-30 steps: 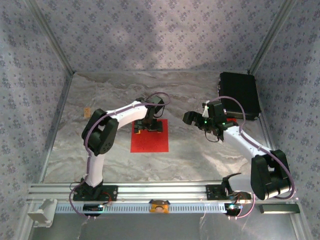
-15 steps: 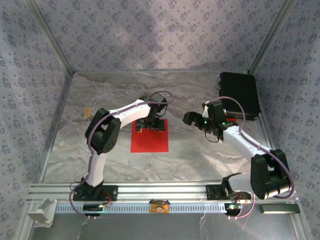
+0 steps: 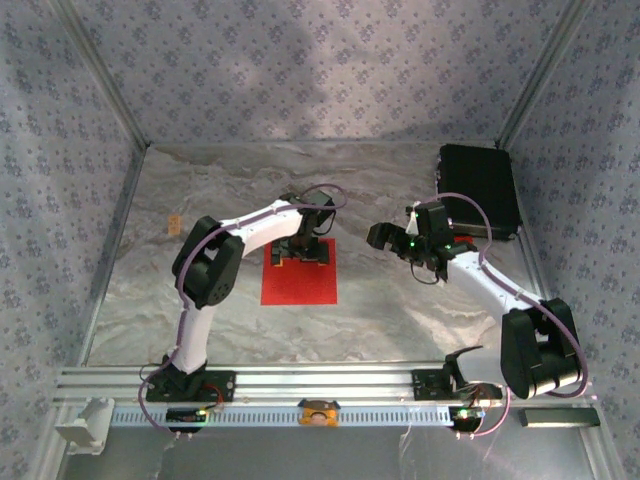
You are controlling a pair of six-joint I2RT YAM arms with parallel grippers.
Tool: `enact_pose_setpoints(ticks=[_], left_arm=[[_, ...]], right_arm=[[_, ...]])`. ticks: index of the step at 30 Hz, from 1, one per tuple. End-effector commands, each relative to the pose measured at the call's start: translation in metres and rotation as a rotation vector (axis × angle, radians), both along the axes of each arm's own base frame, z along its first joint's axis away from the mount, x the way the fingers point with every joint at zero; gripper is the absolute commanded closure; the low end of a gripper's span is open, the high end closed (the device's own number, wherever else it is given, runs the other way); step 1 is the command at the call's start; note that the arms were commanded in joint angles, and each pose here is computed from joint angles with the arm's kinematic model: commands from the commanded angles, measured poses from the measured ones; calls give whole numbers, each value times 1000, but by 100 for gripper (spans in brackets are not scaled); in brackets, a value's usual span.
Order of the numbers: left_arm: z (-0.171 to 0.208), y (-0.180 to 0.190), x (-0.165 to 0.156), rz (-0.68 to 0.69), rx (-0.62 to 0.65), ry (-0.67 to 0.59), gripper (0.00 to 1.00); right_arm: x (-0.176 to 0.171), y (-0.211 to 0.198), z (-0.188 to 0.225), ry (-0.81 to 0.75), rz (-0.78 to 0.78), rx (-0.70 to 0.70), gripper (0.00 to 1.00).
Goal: Fold a paper plane with a square sheet of paper (pick it up from the middle)
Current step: First fold the square sheet of paper in half at the center of the table.
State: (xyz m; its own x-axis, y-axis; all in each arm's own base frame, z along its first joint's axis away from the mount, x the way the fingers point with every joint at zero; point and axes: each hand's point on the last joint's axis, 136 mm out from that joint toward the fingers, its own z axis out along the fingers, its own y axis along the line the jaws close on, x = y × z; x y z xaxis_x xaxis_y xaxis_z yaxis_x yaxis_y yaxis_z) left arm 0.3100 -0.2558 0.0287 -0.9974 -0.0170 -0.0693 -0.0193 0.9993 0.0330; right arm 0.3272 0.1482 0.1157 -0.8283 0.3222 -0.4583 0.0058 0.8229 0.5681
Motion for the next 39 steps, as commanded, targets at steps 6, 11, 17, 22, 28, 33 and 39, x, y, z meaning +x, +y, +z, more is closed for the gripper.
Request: enact_pose_setpoints(ticks=[6, 11, 17, 22, 28, 33, 39], left_arm=[[-21, 8, -10, -4, 59, 54, 0], [-31, 9, -14, -8, 61, 73, 0], [-39, 6, -18, -5, 14, 95, 0], [-43, 14, -21, 11, 10, 98, 0], [-46, 19, -22, 14, 20, 101, 0], [-45, 16, -22, 9, 20, 95, 1], [-45, 10, -21, -4, 20, 91, 1]], right_arm=[[0, -3, -4, 26, -10, -3, 1], [0, -3, -3, 24, -7, 0, 1], [0, -4, -2, 22, -11, 0, 1], [0, -4, -3, 22, -12, -1, 1], [0, -4, -4, 25, -18, 4, 1], [0, -4, -4, 26, -19, 3, 1], [0, -4, -3, 25, -19, 5, 1]])
